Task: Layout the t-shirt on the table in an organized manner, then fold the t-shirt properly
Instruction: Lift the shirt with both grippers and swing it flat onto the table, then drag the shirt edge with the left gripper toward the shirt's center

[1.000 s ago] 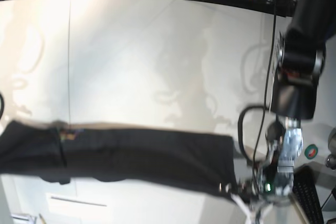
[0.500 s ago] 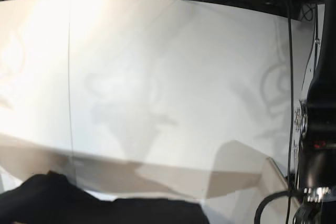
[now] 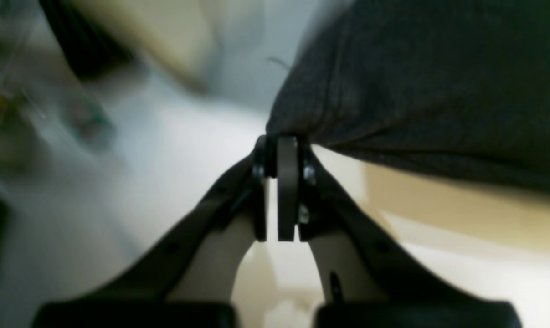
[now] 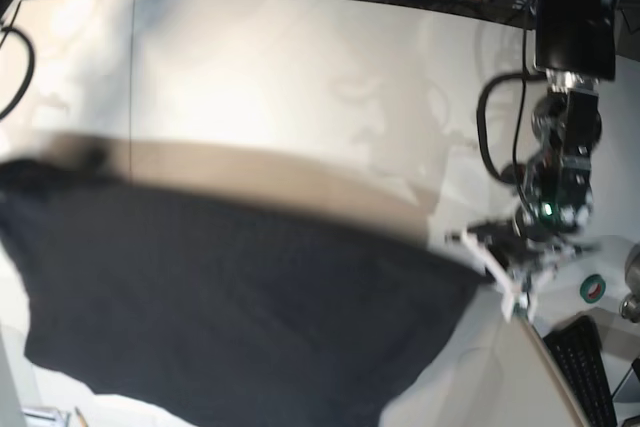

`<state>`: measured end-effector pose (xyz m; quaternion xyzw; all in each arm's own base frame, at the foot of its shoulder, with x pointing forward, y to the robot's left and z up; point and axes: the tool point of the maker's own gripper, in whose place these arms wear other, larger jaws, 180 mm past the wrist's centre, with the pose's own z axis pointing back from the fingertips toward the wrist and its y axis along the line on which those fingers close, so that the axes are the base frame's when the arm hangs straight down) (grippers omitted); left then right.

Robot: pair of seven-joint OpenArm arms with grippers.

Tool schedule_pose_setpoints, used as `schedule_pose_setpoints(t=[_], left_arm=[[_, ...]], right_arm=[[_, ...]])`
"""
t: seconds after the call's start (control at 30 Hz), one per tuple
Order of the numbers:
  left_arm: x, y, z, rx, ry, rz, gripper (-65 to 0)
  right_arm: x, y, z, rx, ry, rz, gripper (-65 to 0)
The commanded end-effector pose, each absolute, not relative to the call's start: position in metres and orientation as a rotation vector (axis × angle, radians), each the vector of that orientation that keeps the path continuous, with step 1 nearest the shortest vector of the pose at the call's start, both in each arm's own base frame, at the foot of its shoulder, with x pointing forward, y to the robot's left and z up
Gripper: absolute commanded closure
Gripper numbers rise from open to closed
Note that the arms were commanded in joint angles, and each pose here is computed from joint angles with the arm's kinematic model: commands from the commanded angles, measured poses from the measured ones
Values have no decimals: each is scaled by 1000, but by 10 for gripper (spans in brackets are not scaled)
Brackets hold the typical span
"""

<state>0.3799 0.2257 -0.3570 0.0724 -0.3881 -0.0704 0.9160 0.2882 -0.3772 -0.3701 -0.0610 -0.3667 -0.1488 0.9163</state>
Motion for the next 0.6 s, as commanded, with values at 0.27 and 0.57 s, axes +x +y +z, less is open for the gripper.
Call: schedule_pose_setpoints(t=[0.27,0.57], left_arm=[[324,242,-427,149,-730,-129,0],[278,235,-459,125,-634,-127,0]], right_arm=[[257,-397,-427,-128,-680,-357,0],[230,-389,-446,-120,-623,-367,0]])
